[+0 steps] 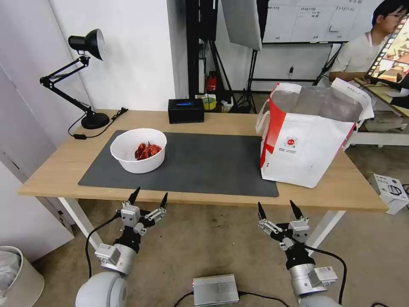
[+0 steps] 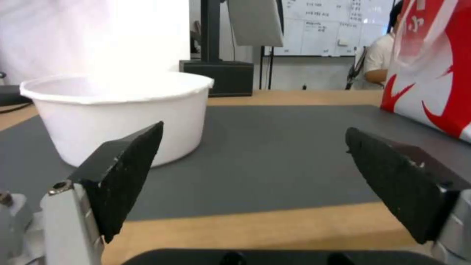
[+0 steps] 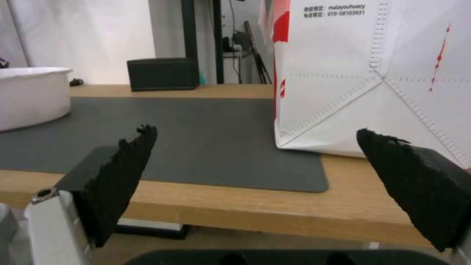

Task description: Pick up the trash from the table and place it into the takeout bag.

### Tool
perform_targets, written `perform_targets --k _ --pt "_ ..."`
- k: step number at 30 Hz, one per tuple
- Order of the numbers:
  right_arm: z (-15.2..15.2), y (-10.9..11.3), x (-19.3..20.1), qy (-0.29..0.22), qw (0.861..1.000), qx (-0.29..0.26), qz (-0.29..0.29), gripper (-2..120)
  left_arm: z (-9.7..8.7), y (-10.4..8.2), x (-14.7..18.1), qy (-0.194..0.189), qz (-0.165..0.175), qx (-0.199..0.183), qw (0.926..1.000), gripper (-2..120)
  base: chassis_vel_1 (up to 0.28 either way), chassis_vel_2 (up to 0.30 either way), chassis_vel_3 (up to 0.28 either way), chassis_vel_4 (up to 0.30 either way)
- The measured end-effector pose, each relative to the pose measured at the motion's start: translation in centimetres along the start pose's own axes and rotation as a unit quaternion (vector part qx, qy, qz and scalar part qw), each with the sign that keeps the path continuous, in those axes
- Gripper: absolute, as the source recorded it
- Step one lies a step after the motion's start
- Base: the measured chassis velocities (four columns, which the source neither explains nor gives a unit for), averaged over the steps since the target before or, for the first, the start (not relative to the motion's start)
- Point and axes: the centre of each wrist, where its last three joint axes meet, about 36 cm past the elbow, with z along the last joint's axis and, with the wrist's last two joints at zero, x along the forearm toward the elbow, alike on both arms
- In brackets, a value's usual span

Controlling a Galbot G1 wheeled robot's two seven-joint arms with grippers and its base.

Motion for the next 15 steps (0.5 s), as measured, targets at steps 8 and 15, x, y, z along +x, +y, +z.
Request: perform_targets --k 8,15 --pt "0.0 0.0 0.0 0.000 1.000 0.000 0.000 100 -1.7 2.9 -1.8 0.009 0.001 -0.007 0.9999 100 0.000 0.000 0.000 0.000" --pt "0.0 0.0 0.0 -0.001 1.000 0.000 0.001 100 -3.8 5.6 -3.6 0.009 0.001 -0.007 0.9999 100 0.000 0.000 0.000 0.000"
